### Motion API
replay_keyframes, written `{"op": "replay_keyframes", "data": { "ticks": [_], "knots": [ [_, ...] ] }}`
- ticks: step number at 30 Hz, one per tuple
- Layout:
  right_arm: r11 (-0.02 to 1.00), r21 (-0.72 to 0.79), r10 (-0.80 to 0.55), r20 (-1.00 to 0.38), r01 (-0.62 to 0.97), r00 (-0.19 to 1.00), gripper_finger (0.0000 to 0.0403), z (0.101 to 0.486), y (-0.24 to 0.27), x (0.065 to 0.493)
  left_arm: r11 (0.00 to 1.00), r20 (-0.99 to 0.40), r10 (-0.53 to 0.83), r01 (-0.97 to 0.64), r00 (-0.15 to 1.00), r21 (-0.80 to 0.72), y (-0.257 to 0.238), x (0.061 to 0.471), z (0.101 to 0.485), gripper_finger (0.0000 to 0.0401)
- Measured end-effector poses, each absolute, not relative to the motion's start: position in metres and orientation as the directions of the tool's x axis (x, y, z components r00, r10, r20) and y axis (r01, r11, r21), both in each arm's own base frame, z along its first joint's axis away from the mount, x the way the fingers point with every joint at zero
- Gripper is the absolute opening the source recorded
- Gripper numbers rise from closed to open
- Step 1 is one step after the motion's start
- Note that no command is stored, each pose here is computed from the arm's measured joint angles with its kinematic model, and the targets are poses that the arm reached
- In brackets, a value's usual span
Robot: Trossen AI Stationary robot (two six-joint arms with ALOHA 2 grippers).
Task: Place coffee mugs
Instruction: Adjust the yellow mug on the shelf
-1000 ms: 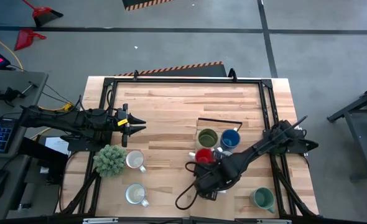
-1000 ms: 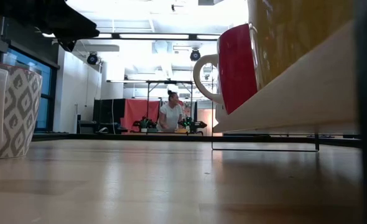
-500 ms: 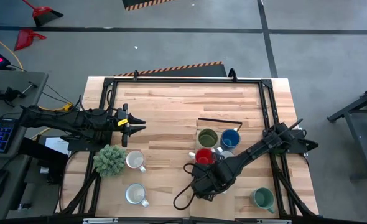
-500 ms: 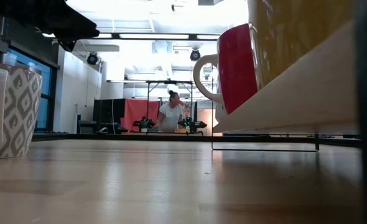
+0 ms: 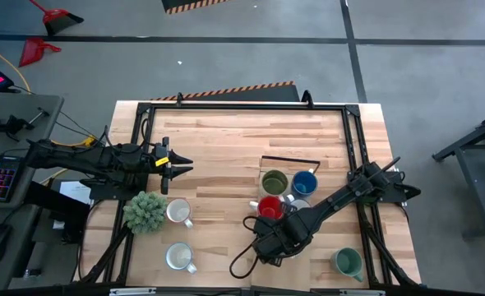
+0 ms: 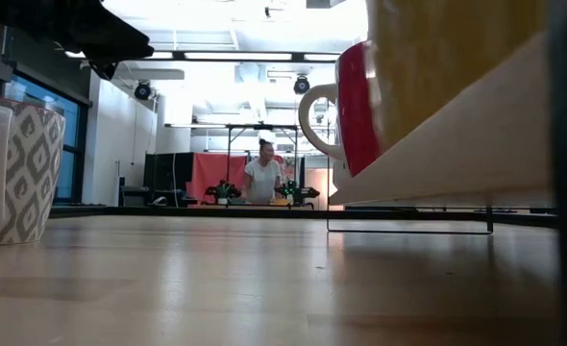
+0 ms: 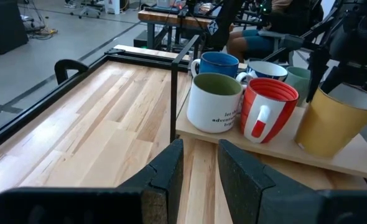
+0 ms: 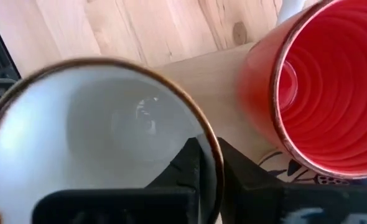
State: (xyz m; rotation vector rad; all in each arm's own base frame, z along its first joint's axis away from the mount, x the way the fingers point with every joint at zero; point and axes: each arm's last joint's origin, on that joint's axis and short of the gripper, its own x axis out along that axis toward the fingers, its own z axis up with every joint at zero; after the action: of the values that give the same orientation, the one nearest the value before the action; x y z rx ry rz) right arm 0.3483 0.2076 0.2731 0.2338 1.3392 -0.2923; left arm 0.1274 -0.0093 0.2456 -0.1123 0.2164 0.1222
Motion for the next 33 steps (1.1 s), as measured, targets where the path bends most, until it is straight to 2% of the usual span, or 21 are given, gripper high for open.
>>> {"op": "replay_keyframes", "data": {
  "ticks": [28, 33],
  "knots": [
    [0.928, -0.054, -0.133, -0.972, 0.369, 0.192, 0.0006, 0.274, 0.2039, 0.3453, 0.988, -0.221, 0.09, -0.115, 0.971, -0.102, -0.0099, 0.1274, 0.2456, 0.0087],
    [0.928, -0.066, -0.138, -0.975, 0.368, 0.173, 0.0031, 0.2723, 0.2033, 0.3446, 0.988, -0.222, 0.09, -0.115, 0.971, -0.102, -0.0099, 0.1274, 0.2456, 0.0087]
  ]
}}
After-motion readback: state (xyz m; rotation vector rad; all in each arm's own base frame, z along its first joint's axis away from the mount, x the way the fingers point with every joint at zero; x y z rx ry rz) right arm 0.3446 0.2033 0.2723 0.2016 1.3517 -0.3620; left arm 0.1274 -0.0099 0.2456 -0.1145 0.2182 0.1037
